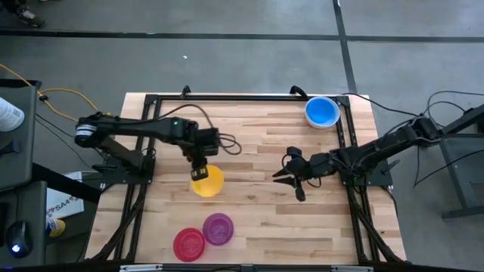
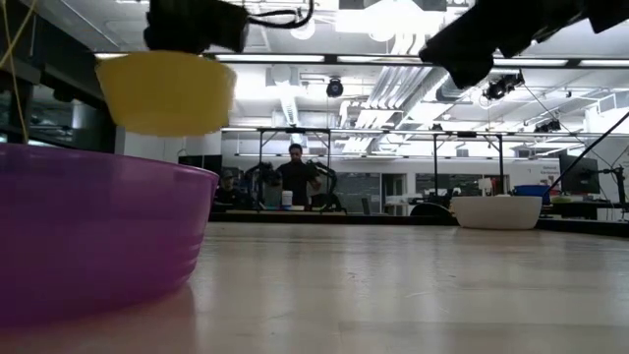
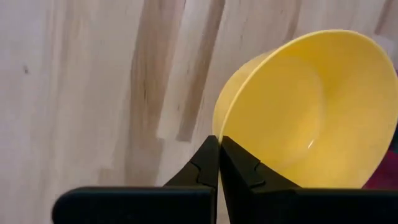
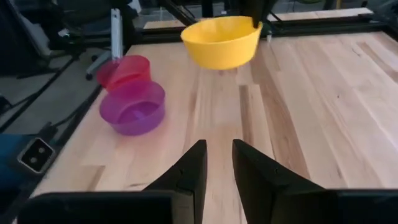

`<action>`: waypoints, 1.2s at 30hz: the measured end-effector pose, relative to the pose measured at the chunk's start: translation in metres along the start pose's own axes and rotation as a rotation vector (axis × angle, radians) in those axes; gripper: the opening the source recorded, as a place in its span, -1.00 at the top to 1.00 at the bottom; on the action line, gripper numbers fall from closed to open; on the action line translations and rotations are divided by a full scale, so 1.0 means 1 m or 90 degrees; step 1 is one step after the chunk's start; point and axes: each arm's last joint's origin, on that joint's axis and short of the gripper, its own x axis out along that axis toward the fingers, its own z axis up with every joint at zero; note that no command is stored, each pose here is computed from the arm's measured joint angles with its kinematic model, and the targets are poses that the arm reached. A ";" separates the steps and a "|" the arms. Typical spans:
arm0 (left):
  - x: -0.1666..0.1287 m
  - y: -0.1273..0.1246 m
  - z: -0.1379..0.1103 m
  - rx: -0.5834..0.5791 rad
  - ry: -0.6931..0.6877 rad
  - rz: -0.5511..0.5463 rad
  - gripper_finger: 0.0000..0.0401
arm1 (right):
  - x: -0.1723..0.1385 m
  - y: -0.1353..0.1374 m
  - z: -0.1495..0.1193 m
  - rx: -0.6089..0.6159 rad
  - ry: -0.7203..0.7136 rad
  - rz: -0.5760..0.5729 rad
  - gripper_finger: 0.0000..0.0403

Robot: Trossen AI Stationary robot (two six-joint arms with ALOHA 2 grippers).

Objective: Nest bowls inside each other
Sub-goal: Stack the yellow bowl on the blue bowl

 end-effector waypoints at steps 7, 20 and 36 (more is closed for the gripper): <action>-0.011 -0.006 0.043 0.071 -0.009 0.007 1.00 | 0.004 0.001 0.026 -0.055 0.013 0.019 0.65; 0.003 -0.005 0.077 0.129 0.030 0.006 1.00 | 0.044 0.011 0.047 -0.168 0.120 0.049 0.65; 0.005 0.006 0.086 0.114 0.006 -0.028 1.00 | 0.051 0.018 0.080 -0.296 0.133 0.061 0.65</action>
